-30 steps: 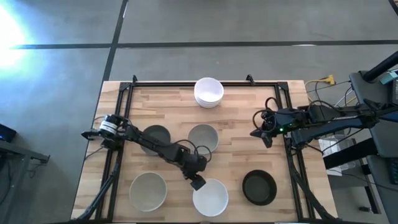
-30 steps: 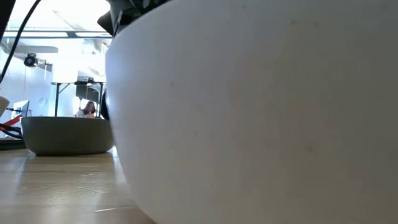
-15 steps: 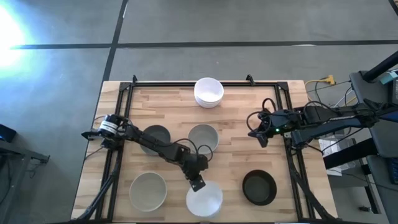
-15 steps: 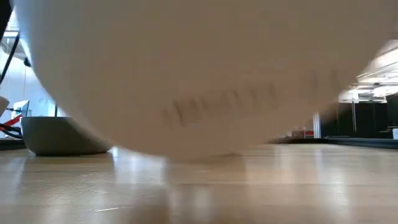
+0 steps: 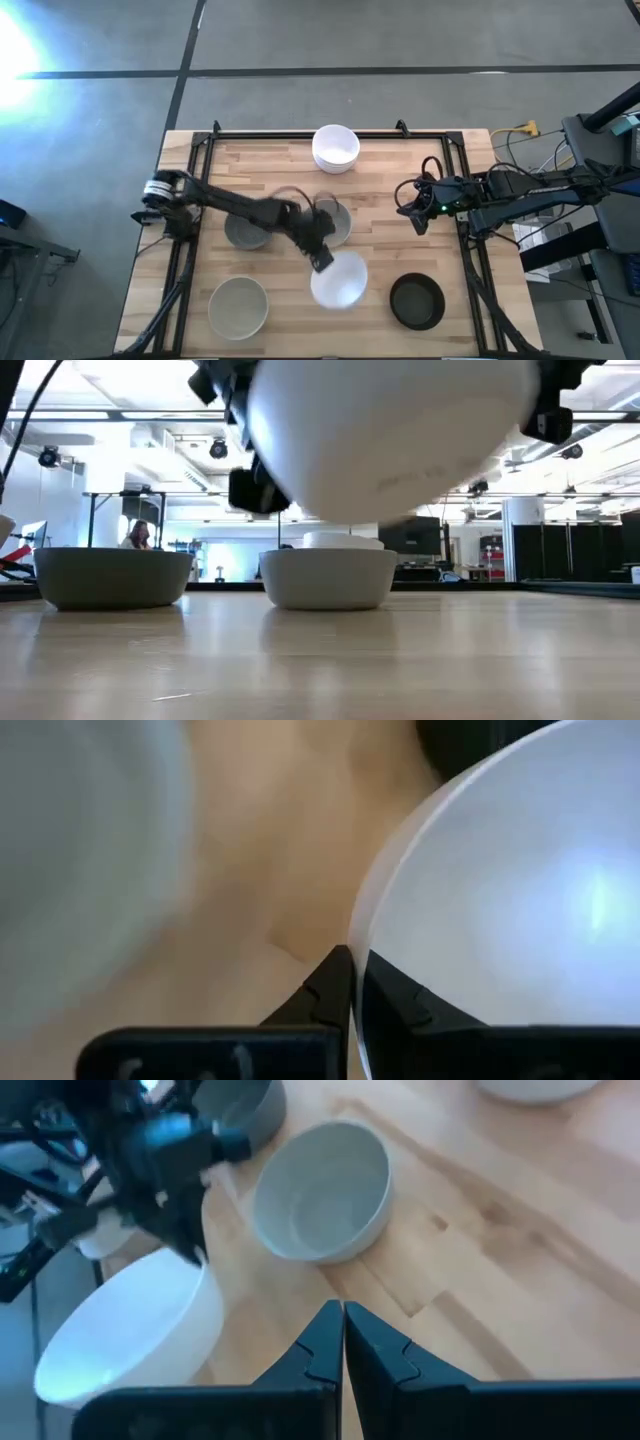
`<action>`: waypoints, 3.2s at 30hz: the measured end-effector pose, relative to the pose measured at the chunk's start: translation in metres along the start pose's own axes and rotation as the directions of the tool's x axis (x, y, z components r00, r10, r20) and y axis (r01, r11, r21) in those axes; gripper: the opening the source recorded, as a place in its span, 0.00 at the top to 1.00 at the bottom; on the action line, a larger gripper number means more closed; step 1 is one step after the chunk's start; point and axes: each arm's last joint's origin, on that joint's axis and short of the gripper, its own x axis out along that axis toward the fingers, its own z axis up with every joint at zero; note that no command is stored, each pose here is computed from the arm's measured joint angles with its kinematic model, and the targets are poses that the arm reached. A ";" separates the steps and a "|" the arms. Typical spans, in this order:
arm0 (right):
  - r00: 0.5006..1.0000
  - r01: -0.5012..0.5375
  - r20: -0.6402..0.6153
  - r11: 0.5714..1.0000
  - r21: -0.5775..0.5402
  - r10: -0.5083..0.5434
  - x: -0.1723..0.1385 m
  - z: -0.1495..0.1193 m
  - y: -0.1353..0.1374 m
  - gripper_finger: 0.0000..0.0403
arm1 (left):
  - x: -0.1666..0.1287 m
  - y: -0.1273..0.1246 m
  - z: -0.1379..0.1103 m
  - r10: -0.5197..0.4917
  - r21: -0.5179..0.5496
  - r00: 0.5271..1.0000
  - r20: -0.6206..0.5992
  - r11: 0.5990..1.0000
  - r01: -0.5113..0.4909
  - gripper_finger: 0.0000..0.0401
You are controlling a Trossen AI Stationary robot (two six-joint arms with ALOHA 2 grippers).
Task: Nest bowls inside each other
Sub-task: Stack the white bowl on the stacked white bowl
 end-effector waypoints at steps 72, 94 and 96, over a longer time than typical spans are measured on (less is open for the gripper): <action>0.936 0.137 0.301 0.976 0.171 -0.184 0.028 0.019 0.010 0.98 | -0.181 0.209 0.233 0.495 -0.111 0.840 0.220 0.869 -0.483 1.00; 0.938 0.131 0.297 0.977 0.169 -0.177 0.028 0.019 0.010 0.98 | -0.150 0.218 0.227 0.549 -0.070 0.825 0.130 0.835 -0.545 0.90; 0.938 0.132 0.297 0.977 0.169 -0.178 0.028 0.019 0.010 0.98 | -0.152 0.216 0.227 0.550 -0.054 0.824 0.134 0.835 -0.548 0.83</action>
